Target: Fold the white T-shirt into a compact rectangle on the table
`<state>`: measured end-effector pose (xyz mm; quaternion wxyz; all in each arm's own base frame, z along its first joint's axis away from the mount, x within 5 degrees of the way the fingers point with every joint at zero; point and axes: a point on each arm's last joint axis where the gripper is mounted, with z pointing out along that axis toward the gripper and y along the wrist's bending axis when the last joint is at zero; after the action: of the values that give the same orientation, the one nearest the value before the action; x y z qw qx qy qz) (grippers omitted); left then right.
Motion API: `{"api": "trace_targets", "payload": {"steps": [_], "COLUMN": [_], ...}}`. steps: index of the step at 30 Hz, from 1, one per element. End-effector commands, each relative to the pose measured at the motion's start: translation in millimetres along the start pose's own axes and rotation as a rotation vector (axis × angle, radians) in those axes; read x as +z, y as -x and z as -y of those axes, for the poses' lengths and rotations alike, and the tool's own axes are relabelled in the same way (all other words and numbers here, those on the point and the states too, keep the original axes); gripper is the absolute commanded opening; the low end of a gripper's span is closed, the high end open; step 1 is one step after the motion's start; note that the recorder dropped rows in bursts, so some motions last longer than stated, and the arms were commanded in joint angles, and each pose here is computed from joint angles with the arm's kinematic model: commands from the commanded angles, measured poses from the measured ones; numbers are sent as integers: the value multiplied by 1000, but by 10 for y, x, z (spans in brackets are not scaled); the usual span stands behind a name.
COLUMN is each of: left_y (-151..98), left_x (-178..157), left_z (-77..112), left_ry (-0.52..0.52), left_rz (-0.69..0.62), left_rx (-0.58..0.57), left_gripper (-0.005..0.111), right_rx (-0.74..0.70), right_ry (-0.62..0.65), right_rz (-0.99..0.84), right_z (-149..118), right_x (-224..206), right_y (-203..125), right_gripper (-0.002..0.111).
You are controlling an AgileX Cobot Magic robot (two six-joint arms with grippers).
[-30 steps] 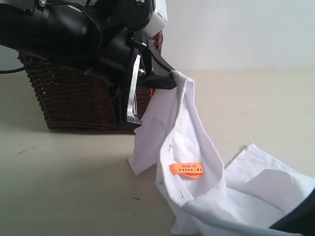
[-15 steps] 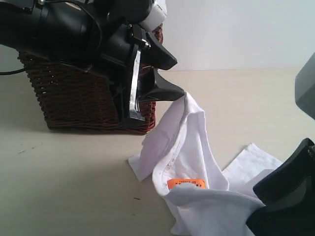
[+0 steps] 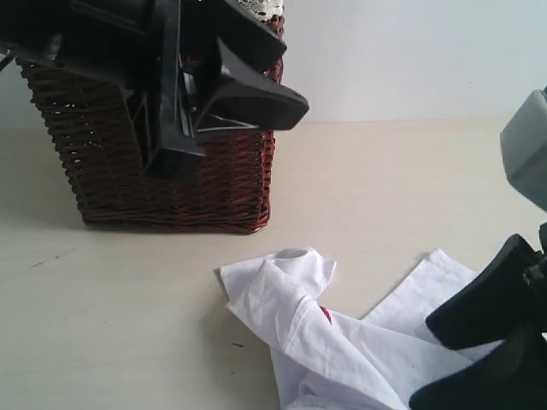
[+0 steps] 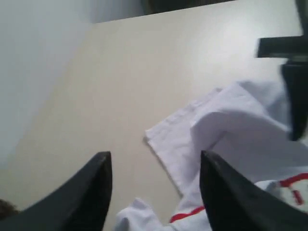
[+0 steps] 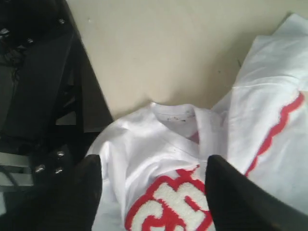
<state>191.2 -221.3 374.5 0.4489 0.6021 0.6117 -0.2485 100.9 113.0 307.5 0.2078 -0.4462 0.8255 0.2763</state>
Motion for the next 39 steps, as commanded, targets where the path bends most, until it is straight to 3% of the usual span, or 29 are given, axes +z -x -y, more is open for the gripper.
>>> {"api": "trace_targets", "payload": {"steps": [1, 3, 5, 8, 12, 14, 17, 23, 28, 39], "left_y": [-147, -329, -511, -743, -817, -823, -869, -1153, -1409, -1868], "left_x": [169, 365, 585, 951, 1261, 1383, 1550, 1847, 1916, 1597], "left_z": [188, 283, 393, 602, 933, 1087, 1281, 1383, 1208, 417], "left_ry": [-232, -298, -336, -387, -481, -477, -463, -427, -357, -135], "left_rz": [-23, -80, -142, -232, -281, -293, -316, -399, -516, -761], "left_rx": [-177, -228, -262, -269, -165, -120, -61, -65, -136, -343], "left_gripper": [54, 54, 53, 44, 15, 0, 0, 0, 0, 0], "right_rx": [176, 322, 392, 395, 337, 333, 338, 340, 340, 340], "right_ry": [-362, -570, -695, -688, -618, -619, -610, -608, -608, -608], "right_rz": [2, -21, -57, -108, -104, -92, -83, -82, -82, -84], "right_z": [312, 495, 612, 648, 632, 635, 630, 628, 628, 628], "right_x": [-74, -129, -149, -87, -16, -15, -10, -9, -9, -9], "right_y": [-25, -76, -111, -114, -68, -57, -49, -49, -49, -50], "right_gripper": [54, 47, 38, 20, 0, 0, 0, 0, 0, 0]}}
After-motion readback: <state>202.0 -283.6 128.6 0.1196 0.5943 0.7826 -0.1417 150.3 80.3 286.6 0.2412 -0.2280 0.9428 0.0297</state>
